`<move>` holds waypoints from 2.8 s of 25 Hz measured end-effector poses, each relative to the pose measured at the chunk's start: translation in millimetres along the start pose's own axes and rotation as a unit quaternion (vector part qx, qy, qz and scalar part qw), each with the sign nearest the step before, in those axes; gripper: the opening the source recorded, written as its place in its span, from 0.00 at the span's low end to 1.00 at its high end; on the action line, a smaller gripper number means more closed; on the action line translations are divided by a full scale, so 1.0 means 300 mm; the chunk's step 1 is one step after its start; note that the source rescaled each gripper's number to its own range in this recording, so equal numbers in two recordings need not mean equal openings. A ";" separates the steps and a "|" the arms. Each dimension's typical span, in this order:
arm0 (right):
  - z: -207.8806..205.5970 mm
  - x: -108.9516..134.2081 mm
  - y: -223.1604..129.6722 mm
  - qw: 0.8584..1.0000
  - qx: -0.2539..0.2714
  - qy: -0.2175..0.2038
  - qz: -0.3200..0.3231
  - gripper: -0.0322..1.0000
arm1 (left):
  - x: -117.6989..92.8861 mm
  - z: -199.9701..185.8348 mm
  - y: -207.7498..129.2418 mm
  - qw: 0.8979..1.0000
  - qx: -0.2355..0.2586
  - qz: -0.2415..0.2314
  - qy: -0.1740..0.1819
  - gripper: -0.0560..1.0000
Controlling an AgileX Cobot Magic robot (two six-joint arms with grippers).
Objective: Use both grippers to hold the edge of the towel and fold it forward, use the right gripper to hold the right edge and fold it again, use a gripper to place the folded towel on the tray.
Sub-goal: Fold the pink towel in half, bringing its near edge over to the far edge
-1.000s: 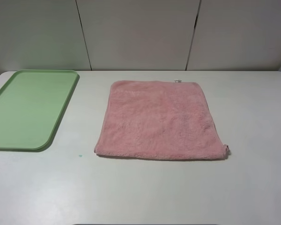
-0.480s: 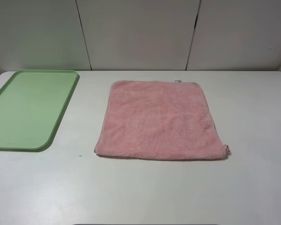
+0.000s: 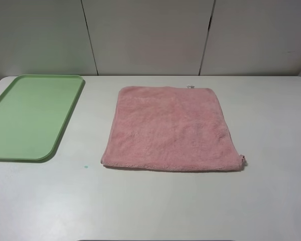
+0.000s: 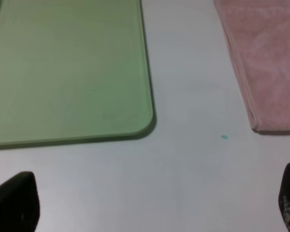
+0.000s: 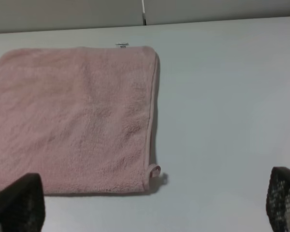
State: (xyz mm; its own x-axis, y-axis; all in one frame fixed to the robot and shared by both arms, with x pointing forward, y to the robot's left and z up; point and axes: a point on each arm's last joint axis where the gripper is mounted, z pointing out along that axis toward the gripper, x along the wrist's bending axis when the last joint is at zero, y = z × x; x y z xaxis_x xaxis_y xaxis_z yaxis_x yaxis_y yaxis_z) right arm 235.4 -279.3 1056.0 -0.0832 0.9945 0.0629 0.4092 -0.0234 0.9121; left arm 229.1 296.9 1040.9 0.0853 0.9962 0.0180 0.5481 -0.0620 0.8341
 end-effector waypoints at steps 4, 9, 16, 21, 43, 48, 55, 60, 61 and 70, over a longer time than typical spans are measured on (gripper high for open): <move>0.000 0.001 0.000 1.000 0.000 0.001 0.001 1.00 | 0.000 0.000 0.000 1.000 0.000 0.003 -0.004 1.00; 0.000 0.005 0.001 1.000 -0.002 0.009 0.006 1.00 | 0.000 0.000 0.000 1.000 0.000 0.003 -0.004 1.00; 0.000 0.010 0.007 1.000 -0.012 0.016 0.013 1.00 | 0.001 0.000 0.000 1.000 0.000 0.006 -0.010 1.00; 0.000 0.009 0.008 1.000 -0.012 0.015 0.019 1.00 | 0.001 0.000 0.000 1.000 0.000 0.006 -0.009 1.00; -0.004 0.021 0.015 0.998 -0.023 0.054 0.005 1.00 | -0.003 -0.001 -0.001 0.999 0.000 0.014 -0.036 0.99; 0.029 0.021 0.027 0.996 0.023 0.088 0.000 1.00 | -0.003 0.024 0.022 0.997 0.048 0.028 -0.057 0.99; 0.105 0.018 0.066 0.988 0.098 0.110 -0.041 1.00 | -0.014 0.093 0.063 0.982 0.141 0.082 -0.096 0.99; 0.135 0.018 0.132 0.982 0.117 0.118 -0.092 1.00 | -0.030 0.143 0.081 0.963 0.190 0.141 -0.125 0.99; 0.138 0.018 0.148 0.980 0.117 0.120 -0.106 1.00 | -0.034 0.153 0.085 0.959 0.199 0.156 -0.132 0.99; 0.192 0.017 0.242 0.955 0.127 0.140 -0.228 1.00 | -0.063 0.214 0.100 0.911 0.232 0.294 -0.171 0.99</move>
State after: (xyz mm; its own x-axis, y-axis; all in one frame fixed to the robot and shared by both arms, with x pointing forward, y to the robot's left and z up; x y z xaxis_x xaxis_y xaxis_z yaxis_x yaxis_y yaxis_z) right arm 317.1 -270.2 1099.2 -0.5299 0.8288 -0.1794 0.4765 0.4660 0.7455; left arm 297.3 272.3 1030.1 0.6883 0.7104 0.1468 0.6107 -0.6767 0.4114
